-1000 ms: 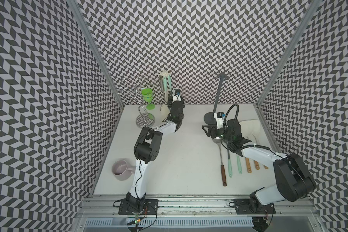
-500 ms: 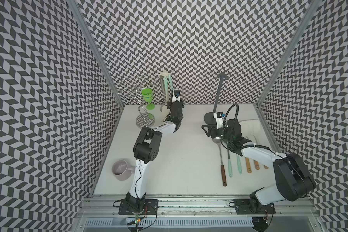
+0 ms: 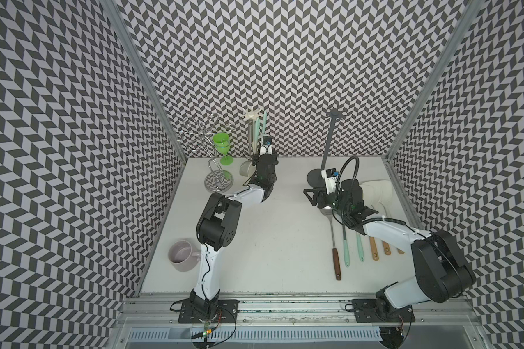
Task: Take the spatula off the kitchen utensil rack
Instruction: Take off the spatula from the rack.
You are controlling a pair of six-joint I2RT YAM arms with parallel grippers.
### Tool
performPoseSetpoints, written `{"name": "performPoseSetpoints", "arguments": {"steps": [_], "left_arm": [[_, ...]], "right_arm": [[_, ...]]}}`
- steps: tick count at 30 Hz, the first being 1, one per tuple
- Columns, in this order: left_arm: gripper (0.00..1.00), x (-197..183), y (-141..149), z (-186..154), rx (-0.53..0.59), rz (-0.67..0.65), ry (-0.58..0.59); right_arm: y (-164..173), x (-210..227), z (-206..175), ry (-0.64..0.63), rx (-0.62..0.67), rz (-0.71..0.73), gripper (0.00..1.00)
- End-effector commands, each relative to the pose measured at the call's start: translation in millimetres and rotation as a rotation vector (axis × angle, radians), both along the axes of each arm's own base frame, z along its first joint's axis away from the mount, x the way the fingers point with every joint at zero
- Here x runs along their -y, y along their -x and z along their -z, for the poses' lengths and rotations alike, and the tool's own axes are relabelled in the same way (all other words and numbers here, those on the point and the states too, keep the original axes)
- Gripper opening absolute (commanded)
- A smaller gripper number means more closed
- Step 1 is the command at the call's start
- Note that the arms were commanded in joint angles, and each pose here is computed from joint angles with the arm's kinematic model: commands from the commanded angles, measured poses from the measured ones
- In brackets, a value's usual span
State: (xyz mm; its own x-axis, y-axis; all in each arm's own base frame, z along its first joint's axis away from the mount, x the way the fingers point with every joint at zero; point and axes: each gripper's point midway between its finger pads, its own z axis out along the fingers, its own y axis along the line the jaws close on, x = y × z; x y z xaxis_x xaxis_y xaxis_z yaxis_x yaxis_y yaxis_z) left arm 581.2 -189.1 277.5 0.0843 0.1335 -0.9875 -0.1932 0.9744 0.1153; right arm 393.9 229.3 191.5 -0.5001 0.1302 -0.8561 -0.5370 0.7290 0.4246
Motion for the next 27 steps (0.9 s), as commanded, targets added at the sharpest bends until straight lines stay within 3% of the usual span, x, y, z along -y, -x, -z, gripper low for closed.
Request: {"name": "performPoseSetpoints", "arguments": {"steps": [1,14,27], "left_arm": [[0.0,1,19,-56,0.116,0.042,0.091],[0.0,37,38,-68,0.127,0.327,0.144],[0.0,89,106,-76,0.085,0.779,0.059]], "right_arm": [[-2,-4,-31,-0.04,0.073,-0.007,0.63],[-2,6,-44,-0.035,0.064,0.047,0.63],[14,24,-98,-0.027,0.17,0.099,0.64]]}}
